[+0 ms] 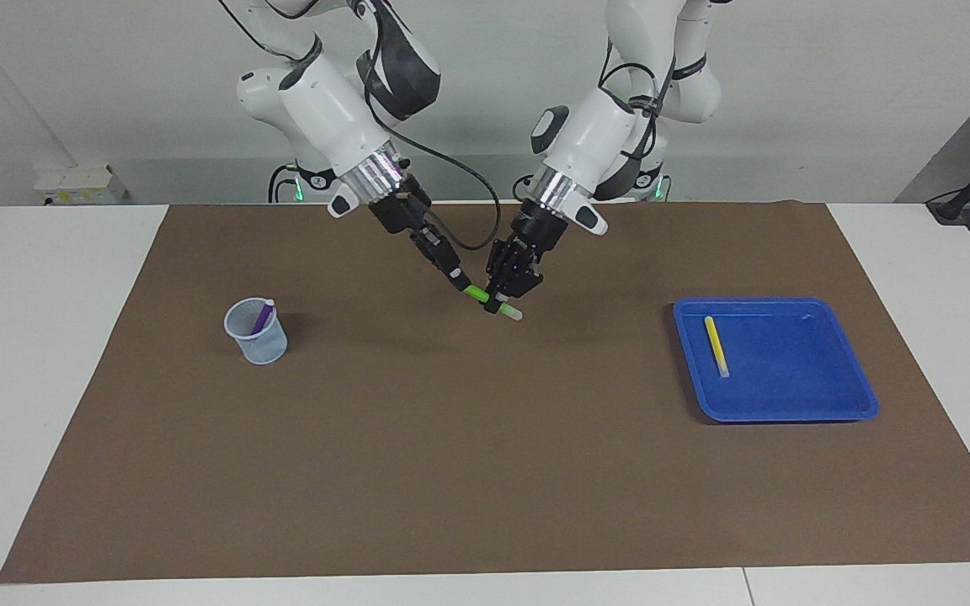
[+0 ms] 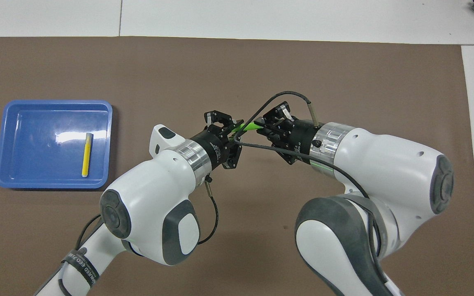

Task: Right arm passes pens to left for tray arrangement
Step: 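Grasp the green pen with the left gripper while the right gripper releases it, then carry the green pen to the tray while the right gripper returns to the cup, then lay the green pen in the tray while the right gripper grasps the purple pen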

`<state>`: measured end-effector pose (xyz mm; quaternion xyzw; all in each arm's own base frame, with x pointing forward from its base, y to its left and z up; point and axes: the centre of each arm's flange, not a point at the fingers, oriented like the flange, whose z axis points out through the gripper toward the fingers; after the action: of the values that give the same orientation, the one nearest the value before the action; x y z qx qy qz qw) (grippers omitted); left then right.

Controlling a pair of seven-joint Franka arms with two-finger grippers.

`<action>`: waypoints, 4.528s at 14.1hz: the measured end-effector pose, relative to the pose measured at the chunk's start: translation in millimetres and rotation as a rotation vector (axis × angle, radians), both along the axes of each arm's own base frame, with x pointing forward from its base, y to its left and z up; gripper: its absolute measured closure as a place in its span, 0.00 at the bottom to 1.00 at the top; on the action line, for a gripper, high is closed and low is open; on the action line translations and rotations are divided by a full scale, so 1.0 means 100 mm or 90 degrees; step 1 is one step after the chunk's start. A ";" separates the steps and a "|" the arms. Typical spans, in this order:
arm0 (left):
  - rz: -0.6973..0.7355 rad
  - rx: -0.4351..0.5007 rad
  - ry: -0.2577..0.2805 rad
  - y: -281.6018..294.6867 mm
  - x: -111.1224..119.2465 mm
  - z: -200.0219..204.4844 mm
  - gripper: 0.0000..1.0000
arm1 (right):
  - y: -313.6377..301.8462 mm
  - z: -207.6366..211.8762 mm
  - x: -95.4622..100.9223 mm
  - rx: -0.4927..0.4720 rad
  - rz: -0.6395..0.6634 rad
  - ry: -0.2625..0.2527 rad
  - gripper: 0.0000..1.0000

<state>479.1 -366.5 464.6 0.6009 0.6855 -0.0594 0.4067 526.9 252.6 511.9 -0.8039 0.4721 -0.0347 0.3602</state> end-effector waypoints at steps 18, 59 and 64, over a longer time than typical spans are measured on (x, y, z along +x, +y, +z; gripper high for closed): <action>-0.575 0.266 0.011 1.57 0.52 -0.18 0.81 | -1.80 -0.48 0.00 -0.446 0.689 -0.027 0.10; -1.087 0.587 -0.132 4.64 0.96 -1.62 0.50 | -2.84 -0.71 0.04 -0.397 0.616 0.127 0.81; -1.076 0.574 -0.127 4.61 1.02 -1.50 0.40 | -2.75 -0.09 0.11 -0.392 0.637 0.129 0.81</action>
<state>580.9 94.3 315.0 0.9984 -0.0532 -0.0122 0.0172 538.1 -22.8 503.3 -0.9954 0.0359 0.0809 0.0365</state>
